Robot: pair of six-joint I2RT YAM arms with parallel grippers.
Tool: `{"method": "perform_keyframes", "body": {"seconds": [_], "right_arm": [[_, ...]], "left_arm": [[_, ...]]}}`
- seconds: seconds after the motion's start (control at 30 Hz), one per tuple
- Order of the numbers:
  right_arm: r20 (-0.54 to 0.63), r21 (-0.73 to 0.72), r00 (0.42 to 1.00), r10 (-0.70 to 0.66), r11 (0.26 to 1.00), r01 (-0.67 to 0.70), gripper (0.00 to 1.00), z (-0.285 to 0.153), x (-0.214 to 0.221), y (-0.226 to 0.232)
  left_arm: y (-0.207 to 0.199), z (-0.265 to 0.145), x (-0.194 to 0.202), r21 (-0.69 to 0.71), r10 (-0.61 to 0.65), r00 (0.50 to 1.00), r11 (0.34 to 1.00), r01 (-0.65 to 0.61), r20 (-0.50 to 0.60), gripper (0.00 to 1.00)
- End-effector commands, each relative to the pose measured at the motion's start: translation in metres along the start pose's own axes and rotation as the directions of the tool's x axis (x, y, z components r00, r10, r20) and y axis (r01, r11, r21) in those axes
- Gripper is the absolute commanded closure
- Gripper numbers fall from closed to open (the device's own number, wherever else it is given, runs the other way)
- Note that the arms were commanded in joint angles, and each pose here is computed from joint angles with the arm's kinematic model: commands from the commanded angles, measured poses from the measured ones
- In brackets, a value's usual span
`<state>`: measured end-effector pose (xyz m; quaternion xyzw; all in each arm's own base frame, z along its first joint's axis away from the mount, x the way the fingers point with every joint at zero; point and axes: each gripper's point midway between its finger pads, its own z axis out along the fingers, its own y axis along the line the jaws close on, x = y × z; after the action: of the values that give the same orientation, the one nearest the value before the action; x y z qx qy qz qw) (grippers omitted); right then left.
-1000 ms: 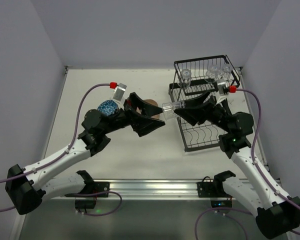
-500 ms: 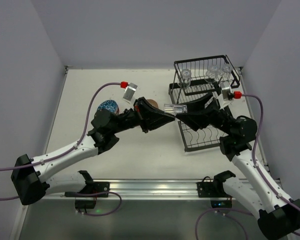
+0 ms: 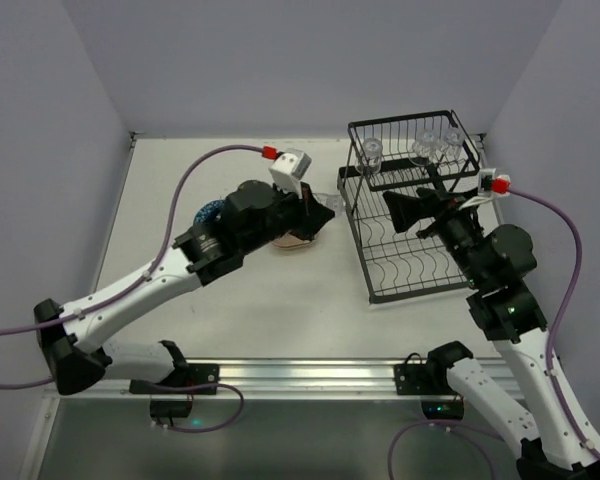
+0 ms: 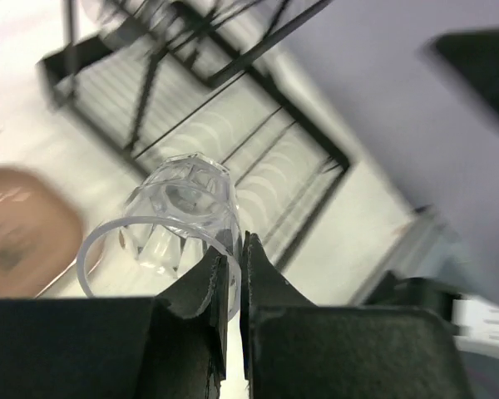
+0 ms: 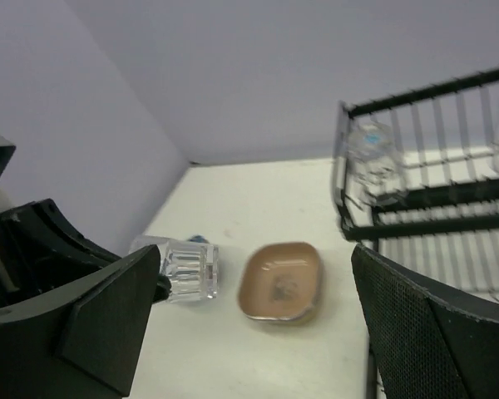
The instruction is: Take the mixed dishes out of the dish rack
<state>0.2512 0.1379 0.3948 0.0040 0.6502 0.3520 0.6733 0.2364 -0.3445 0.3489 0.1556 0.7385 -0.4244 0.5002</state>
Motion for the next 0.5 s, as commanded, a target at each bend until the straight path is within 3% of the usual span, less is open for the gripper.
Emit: {"method": "perform_keyframes", "body": {"seconds": [0.0,0.03,0.1,0.17,0.23,0.3,0.4,0.47], "right_arm": [[-0.148,0.337,0.981,-0.122,0.927,0.166,0.01,-0.027,0.013,-0.065],[-0.170,0.357,0.978,-0.125,0.917,0.179,0.01,-0.028,0.015,-0.069],[-0.210,0.436,0.967,-0.146,0.871,0.227,0.01,-0.039,0.010,-0.082],[-0.289,0.495,0.947,-0.141,0.825,0.274,0.01,-0.049,0.020,-0.097],[-0.317,0.531,0.937,-0.146,0.791,0.303,0.01,-0.056,0.018,-0.105],[-0.372,0.539,0.917,-0.147,0.770,0.342,0.01,-0.062,0.025,-0.110],[-0.418,0.532,0.896,-0.146,0.761,0.372,0.01,-0.068,0.034,-0.114],[-0.436,0.517,0.889,-0.142,0.768,0.377,0.01,-0.068,0.039,-0.114]], "left_arm": [[0.110,-0.006,0.107,-0.368,0.119,0.861,0.868,-0.332,-0.495,1.00],[0.113,-0.004,0.106,-0.390,0.123,0.843,0.845,-0.366,-0.524,1.00],[0.135,-0.006,0.139,-0.405,0.115,0.736,0.774,-0.487,-0.667,1.00],[0.132,-0.002,0.154,-0.357,0.128,0.678,0.771,-0.527,-0.724,1.00],[0.129,0.003,0.184,-0.256,0.161,0.580,0.782,-0.569,-0.798,1.00],[0.131,-0.001,0.213,-0.176,0.168,0.448,0.756,-0.630,-0.878,1.00],[0.135,-0.002,0.233,-0.122,0.166,0.358,0.745,-0.656,-0.919,1.00],[0.133,0.000,0.240,-0.096,0.171,0.339,0.758,-0.645,-0.925,1.00]]}}
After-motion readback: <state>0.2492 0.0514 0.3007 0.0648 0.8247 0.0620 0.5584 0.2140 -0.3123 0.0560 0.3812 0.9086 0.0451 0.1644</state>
